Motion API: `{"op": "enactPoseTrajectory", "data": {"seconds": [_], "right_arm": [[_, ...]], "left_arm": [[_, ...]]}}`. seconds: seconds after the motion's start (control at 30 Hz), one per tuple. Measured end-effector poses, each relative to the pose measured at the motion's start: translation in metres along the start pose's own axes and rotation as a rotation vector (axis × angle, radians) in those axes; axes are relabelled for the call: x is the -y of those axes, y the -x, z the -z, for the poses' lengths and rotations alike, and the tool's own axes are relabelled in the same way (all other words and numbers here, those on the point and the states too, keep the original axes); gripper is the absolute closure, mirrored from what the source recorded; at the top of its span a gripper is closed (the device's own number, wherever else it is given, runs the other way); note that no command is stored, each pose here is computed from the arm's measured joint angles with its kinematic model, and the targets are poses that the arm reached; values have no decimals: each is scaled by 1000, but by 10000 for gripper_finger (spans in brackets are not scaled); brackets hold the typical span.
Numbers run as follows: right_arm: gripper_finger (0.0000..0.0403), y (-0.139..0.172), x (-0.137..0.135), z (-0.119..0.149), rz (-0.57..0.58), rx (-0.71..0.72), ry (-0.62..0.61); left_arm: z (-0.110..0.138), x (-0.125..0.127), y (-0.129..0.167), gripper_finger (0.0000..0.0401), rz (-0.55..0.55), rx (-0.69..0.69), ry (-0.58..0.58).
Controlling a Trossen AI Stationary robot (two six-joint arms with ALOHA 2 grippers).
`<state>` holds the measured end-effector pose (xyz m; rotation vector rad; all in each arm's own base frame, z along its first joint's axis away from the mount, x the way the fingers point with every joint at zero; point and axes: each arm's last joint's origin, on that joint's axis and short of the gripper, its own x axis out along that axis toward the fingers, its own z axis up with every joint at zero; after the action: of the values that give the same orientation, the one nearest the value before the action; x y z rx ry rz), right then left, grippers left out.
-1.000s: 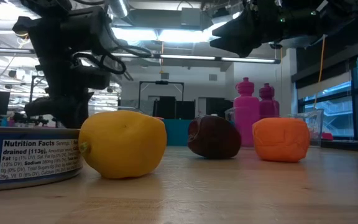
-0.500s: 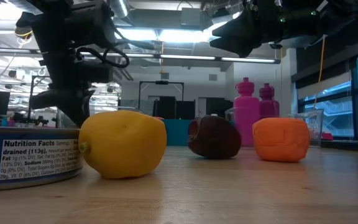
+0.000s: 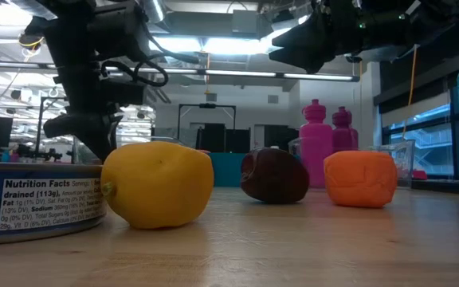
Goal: Pick & Place Food Item
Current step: Put the top blue pink tuna can into the left transparent bin
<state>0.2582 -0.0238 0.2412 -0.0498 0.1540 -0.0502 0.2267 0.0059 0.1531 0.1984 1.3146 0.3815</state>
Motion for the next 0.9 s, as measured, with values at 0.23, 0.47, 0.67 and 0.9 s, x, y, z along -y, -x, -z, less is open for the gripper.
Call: {"op": "enactPoseTrajectory", "data": {"seconds": [0.23,0.47,0.67,0.9], "right_arm": [[115,0,0,0,0,0,0],[115,0,0,0,0,0,0],[115,0,0,0,0,0,0],[115,0,0,0,0,0,0]], "left_arm": [[-10,-7,16,400,-37,7,-9],[-11,-9,19,400,-58,-4,-17],[-11,-9,19,400,-90,-1,-18],[-15,-14,26,400,-147,-7,-29]]}}
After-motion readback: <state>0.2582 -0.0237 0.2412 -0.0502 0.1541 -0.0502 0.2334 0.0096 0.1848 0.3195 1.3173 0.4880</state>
